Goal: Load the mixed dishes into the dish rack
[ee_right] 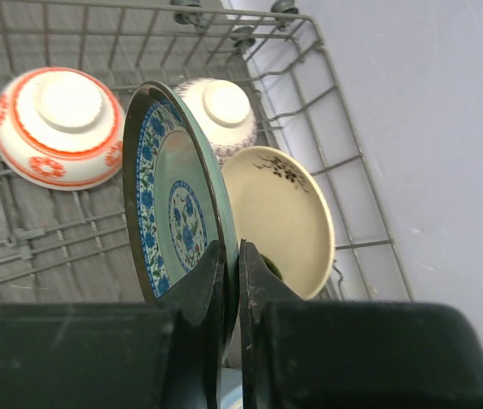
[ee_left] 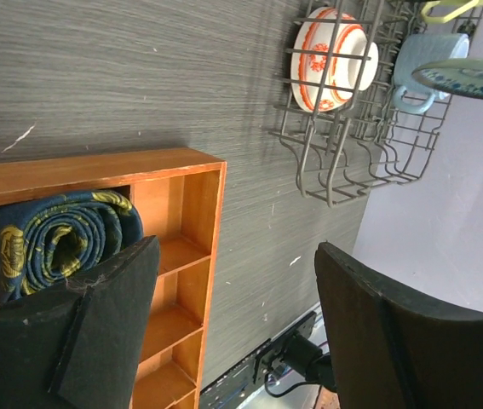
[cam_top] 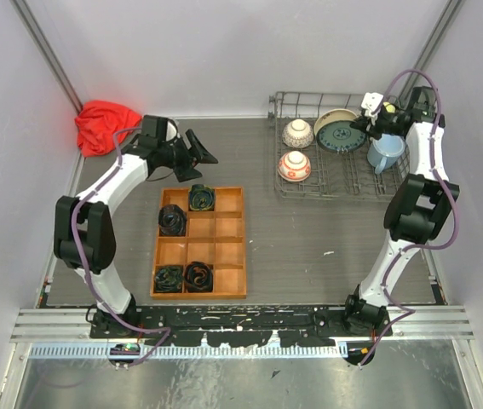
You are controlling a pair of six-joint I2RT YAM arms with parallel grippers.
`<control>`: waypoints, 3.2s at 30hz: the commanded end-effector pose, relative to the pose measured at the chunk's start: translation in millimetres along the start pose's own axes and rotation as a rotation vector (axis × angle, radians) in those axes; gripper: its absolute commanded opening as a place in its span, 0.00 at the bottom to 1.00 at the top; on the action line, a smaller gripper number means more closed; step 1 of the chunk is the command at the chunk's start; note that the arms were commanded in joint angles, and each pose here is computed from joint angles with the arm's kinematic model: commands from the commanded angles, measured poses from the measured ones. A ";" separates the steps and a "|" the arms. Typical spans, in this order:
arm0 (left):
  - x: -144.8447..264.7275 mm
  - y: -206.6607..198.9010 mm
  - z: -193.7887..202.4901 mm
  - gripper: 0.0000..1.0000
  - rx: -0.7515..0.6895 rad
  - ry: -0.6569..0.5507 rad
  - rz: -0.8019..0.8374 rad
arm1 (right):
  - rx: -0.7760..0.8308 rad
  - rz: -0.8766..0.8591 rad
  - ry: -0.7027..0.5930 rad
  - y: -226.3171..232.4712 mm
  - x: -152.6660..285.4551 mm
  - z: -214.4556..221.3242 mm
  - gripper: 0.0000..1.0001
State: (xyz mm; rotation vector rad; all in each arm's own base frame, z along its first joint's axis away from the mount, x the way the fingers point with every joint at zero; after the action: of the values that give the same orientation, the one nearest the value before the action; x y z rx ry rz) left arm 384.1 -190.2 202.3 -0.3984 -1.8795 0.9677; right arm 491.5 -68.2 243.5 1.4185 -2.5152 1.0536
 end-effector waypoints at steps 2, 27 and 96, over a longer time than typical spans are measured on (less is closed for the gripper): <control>-6.2 -3.3 -13.0 0.79 -0.016 -0.002 -0.020 | 0.096 0.028 -0.024 -26.0 3.2 1.3 0.01; -33.8 0.6 -21.8 0.78 -0.011 0.036 -0.071 | 0.068 -0.004 -0.030 -28.1 -20.9 64.6 0.01; 5.5 126.2 -20.0 0.01 -0.003 0.076 -0.642 | -0.877 0.050 -0.775 14.6 33.7 -226.0 1.00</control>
State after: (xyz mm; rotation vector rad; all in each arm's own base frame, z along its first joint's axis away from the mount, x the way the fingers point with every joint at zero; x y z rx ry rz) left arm 363.2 -99.7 127.9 0.1734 -1.7686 0.5424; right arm 434.9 23.3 375.4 1.4789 -2.7693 -0.8210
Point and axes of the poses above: each gripper's point midway between its finger pads, its own x axis back along the fingers, its own y axis along the line the jaws close on, z = x × y, the point moved 5 cm from there along x, back along the fingers, and after that the axes turned 2 degrees about x, right-handed, at the moved point
